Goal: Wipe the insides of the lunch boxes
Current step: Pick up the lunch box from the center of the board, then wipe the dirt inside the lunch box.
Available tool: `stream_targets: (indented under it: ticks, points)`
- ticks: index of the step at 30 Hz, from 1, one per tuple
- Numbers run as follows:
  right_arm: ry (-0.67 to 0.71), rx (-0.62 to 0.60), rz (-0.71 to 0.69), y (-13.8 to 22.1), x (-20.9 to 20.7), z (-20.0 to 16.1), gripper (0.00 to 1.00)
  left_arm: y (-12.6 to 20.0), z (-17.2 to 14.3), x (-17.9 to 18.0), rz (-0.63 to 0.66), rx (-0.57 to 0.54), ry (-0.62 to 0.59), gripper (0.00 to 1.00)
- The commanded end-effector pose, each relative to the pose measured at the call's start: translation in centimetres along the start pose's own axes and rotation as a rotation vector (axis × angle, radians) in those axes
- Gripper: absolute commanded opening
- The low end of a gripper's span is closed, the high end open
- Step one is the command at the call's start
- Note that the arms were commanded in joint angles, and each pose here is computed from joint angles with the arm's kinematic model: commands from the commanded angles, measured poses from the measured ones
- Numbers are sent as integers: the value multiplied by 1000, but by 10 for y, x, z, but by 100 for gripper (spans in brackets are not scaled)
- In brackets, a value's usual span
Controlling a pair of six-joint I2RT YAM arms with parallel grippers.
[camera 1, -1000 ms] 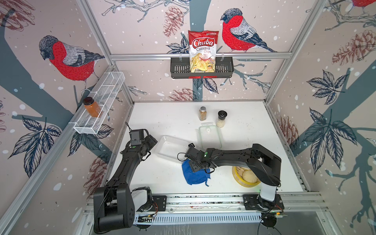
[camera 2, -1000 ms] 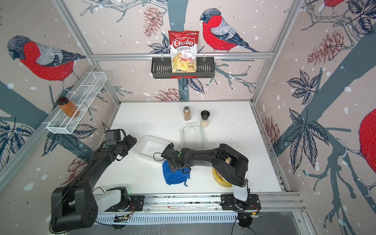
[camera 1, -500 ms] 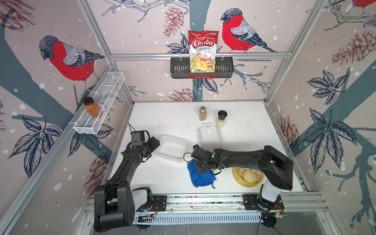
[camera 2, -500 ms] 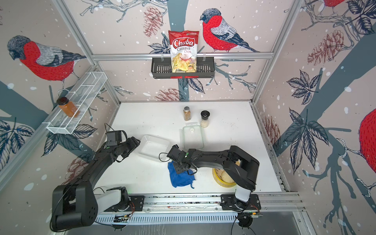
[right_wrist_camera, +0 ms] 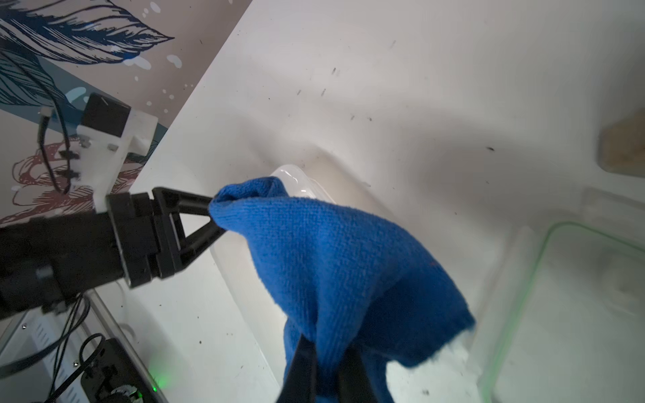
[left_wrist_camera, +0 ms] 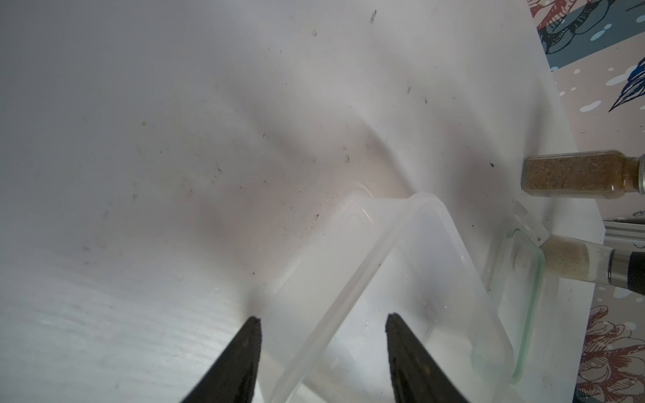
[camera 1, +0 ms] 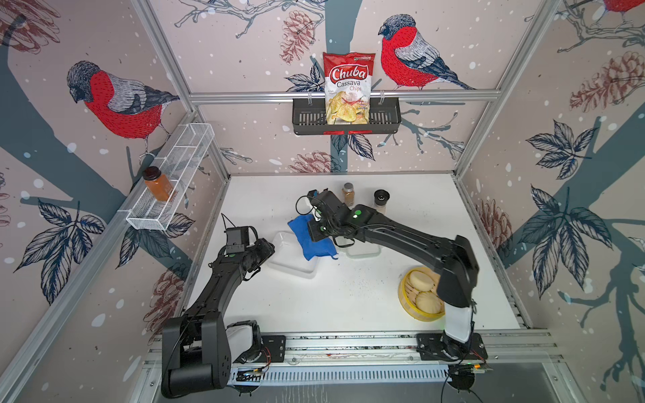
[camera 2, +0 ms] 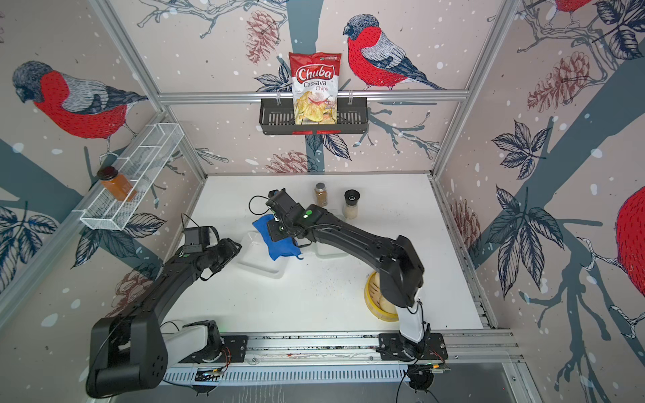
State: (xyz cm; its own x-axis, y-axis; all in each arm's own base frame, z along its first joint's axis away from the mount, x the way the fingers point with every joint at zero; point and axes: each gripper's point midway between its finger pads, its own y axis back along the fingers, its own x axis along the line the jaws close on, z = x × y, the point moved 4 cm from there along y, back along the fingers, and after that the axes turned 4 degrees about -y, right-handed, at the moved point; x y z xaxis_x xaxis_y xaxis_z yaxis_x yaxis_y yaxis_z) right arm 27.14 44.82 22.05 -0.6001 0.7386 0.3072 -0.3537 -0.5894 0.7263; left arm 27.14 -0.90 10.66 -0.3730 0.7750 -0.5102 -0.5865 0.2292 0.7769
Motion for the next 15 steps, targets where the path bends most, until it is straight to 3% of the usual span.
stream_targets:
  ticks: [1, 6, 15]
  points:
    - [55, 80, 26, -28, 11, -9, 0, -2, -6, -1, -25, 7, -8, 54]
    - [40, 146, 53, -73, 16, -18, 0, -6, -13, 3, -26, 22, -2, 45]
    - [29, 290, 97, -130, 22, -78, 0, -10, -12, -6, -53, 30, -10, 24]
